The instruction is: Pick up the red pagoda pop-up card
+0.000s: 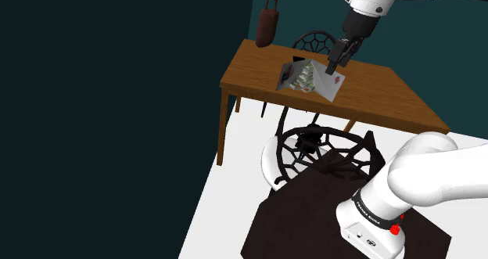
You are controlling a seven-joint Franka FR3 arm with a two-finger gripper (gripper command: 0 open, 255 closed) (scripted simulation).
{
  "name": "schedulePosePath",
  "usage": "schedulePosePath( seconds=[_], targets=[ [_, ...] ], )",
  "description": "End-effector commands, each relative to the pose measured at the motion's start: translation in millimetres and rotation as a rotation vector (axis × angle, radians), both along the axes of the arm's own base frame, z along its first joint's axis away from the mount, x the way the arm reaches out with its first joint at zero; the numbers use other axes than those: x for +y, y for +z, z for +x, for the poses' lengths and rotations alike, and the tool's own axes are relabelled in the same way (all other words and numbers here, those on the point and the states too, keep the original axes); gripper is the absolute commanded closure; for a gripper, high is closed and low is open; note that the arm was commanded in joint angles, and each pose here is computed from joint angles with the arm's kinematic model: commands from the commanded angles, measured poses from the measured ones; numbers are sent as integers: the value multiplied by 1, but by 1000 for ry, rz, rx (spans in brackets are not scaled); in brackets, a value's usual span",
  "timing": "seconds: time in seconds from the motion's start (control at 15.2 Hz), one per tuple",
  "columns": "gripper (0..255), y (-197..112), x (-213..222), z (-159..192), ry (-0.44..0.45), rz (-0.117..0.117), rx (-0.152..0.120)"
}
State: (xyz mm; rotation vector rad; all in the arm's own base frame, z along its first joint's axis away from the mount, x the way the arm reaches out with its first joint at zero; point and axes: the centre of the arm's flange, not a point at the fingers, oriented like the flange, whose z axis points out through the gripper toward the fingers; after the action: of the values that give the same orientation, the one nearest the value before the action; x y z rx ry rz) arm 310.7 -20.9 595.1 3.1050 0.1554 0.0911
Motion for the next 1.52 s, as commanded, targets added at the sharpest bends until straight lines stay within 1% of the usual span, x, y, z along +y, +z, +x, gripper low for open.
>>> schedulePosePath(
  seconds=[0.0,1.45],
  targets=[
    [0,0,0,0,0,0,0],
    [0,-86,-242,157,-4,67,34]
  ],
)
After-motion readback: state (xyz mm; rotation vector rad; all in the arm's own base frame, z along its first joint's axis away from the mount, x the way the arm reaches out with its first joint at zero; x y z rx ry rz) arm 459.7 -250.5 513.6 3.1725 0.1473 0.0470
